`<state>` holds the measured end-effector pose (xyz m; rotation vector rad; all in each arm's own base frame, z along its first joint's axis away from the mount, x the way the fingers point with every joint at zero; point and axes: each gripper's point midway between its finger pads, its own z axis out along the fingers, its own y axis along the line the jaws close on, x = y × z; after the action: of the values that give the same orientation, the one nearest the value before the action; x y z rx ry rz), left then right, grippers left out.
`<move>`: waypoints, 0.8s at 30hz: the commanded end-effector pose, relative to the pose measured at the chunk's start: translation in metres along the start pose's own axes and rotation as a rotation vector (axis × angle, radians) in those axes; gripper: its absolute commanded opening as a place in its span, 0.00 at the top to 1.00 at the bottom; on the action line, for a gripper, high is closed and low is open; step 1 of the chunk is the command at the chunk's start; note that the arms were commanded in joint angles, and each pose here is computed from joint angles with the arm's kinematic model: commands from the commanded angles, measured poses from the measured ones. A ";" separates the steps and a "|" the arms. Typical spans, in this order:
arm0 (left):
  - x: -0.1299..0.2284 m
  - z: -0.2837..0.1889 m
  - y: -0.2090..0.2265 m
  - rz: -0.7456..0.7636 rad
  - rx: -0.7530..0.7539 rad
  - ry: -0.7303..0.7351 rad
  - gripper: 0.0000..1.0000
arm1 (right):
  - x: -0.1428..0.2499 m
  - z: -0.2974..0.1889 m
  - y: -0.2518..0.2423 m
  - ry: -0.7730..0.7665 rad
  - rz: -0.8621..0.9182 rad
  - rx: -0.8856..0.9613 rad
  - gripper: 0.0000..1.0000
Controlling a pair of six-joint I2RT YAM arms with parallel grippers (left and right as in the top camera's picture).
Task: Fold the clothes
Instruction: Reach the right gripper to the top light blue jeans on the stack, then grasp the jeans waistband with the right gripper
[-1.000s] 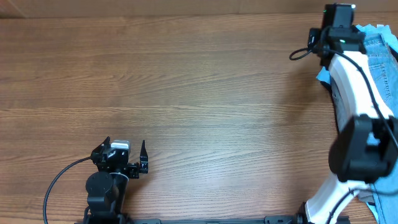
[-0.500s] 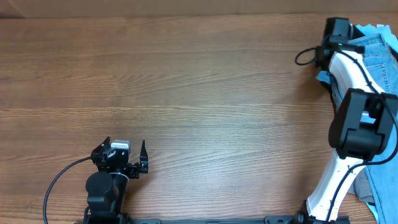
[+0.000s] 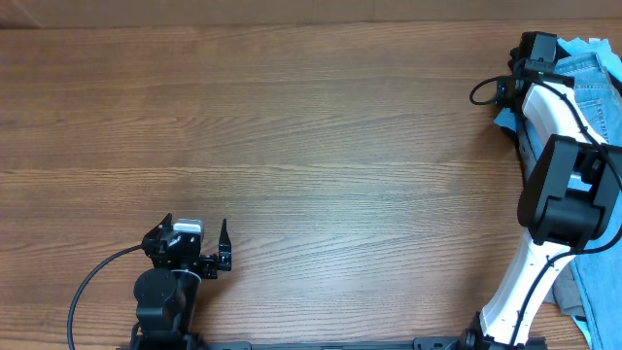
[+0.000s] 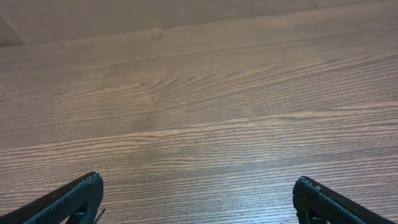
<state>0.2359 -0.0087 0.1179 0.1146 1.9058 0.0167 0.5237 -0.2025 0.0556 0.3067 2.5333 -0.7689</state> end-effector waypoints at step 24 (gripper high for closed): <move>0.001 0.000 0.001 -0.009 -0.004 0.005 0.00 | -0.009 -0.003 -0.015 -0.013 0.046 0.128 0.33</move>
<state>0.2359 -0.0087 0.1179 0.1146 1.9058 0.0167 0.5163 -0.2093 0.0411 0.3359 2.5416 -0.9108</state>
